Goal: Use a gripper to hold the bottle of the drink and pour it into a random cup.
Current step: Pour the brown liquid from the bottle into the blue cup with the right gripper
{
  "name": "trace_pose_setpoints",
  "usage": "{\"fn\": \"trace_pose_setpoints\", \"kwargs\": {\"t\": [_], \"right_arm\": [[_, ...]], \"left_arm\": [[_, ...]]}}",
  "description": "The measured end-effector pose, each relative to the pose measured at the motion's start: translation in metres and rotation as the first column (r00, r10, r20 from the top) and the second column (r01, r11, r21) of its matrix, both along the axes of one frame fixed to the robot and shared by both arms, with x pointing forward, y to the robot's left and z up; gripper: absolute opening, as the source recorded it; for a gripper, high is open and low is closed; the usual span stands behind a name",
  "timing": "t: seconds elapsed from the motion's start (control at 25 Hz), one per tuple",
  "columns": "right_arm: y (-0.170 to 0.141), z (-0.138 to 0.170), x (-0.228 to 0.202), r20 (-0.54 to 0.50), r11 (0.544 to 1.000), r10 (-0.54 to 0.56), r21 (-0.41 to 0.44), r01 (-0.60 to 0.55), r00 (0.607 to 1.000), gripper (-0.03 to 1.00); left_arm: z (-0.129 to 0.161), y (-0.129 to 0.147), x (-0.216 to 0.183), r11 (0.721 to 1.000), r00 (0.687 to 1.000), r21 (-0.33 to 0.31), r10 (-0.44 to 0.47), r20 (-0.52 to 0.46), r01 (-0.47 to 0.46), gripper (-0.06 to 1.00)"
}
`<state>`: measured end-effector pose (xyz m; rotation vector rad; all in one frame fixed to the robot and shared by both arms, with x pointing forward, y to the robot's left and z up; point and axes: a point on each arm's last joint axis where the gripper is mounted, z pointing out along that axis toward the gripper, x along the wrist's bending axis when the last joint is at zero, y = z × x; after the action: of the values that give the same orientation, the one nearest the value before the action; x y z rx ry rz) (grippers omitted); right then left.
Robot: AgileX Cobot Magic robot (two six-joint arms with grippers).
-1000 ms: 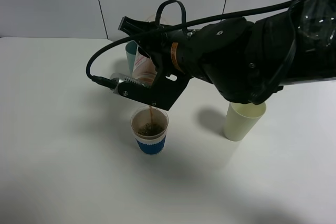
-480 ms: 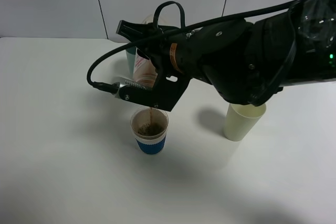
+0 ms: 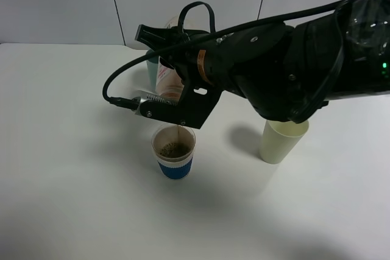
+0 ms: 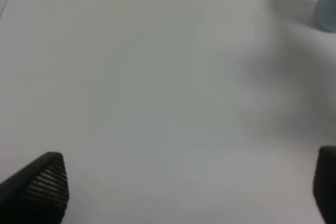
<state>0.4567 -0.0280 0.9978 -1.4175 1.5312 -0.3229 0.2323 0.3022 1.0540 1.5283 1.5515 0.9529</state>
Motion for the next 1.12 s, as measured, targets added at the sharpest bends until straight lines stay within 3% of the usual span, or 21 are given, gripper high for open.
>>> {"fn": "trace_pose_setpoints", "kwargs": {"t": [0.68,0.92,1.12], "right_arm": [[0.0001,0.0,-0.0001,-0.006,1.0,-0.005,0.01,0.005,1.0,0.37],[0.0007,-0.0004,-0.0006,-0.1,0.982,-0.084,0.158,0.099,0.992,0.37],[0.0005,-0.0003,-0.0004,-0.199,0.931,-0.16,0.296,0.215,0.967,0.37]], "left_arm": [[0.0,0.0,0.0,1.0,1.0,0.0,0.0,0.0,0.0,0.93],[0.0,0.0,0.0,1.0,1.0,0.0,0.0,0.0,0.0,0.93],[0.0,0.0,0.0,1.0,1.0,0.0,0.0,0.0,0.0,0.93]]}}
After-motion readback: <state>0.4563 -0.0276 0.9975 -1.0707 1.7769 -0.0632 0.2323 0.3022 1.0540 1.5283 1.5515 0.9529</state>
